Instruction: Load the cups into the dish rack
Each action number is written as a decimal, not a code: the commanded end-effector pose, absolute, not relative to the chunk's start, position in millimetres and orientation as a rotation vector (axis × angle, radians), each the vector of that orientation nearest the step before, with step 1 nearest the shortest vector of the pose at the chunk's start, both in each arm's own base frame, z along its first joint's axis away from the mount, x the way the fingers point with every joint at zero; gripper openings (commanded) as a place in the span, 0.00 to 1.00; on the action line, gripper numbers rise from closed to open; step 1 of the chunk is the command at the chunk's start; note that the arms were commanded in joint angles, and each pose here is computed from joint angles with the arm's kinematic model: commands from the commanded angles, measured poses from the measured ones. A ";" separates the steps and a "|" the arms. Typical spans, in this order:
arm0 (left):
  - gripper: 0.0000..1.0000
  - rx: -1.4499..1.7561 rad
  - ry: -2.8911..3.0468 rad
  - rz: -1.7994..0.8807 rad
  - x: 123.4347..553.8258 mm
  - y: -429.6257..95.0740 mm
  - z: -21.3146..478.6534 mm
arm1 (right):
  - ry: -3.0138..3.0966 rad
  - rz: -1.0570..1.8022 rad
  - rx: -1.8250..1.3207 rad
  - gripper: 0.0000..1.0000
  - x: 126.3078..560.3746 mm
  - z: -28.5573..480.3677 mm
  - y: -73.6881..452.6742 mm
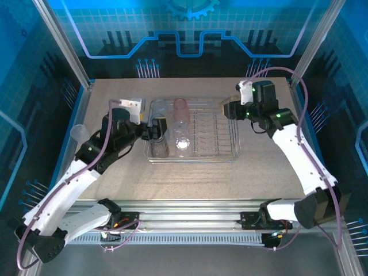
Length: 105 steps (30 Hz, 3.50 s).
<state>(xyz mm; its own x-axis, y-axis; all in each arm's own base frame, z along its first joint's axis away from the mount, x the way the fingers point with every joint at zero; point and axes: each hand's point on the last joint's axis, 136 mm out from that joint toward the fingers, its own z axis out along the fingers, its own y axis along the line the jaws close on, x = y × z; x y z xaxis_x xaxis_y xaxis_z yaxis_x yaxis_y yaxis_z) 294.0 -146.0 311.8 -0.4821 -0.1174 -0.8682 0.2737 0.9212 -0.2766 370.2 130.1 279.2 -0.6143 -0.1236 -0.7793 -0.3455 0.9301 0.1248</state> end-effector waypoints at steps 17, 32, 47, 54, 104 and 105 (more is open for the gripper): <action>0.99 0.102 1.982 -0.211 286.5 -102.9 287.3 | 2.429 0.051 -0.289 0.33 424.8 189.5 136.7; 0.99 0.146 1.998 -0.174 286.2 -101.7 276.6 | 2.467 -0.026 -0.363 0.32 466.3 146.6 146.4; 0.99 0.161 1.997 -0.153 287.3 -100.6 272.4 | 2.488 -0.047 -0.331 0.31 469.5 125.5 125.5; 0.99 0.150 1.986 -0.171 288.5 -102.4 273.4 | 2.487 0.032 -0.391 0.37 471.2 116.3 139.3; 0.99 0.139 2.031 -0.225 291.1 -111.3 270.2 | 2.568 -0.103 -0.371 0.72 458.7 86.2 77.6; 0.99 0.140 2.032 -0.227 291.0 -111.7 269.5 | 2.569 -0.100 -0.372 0.72 458.6 86.6 78.1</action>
<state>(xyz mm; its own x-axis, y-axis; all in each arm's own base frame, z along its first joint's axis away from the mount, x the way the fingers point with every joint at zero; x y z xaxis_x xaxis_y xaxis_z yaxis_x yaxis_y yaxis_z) 289.2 -108.7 258.3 -0.4676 0.0332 -0.8833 0.1908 0.9795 -0.0642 481.5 94.9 108.8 -0.7455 -0.3009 -0.5946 -0.2581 0.9530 -0.1587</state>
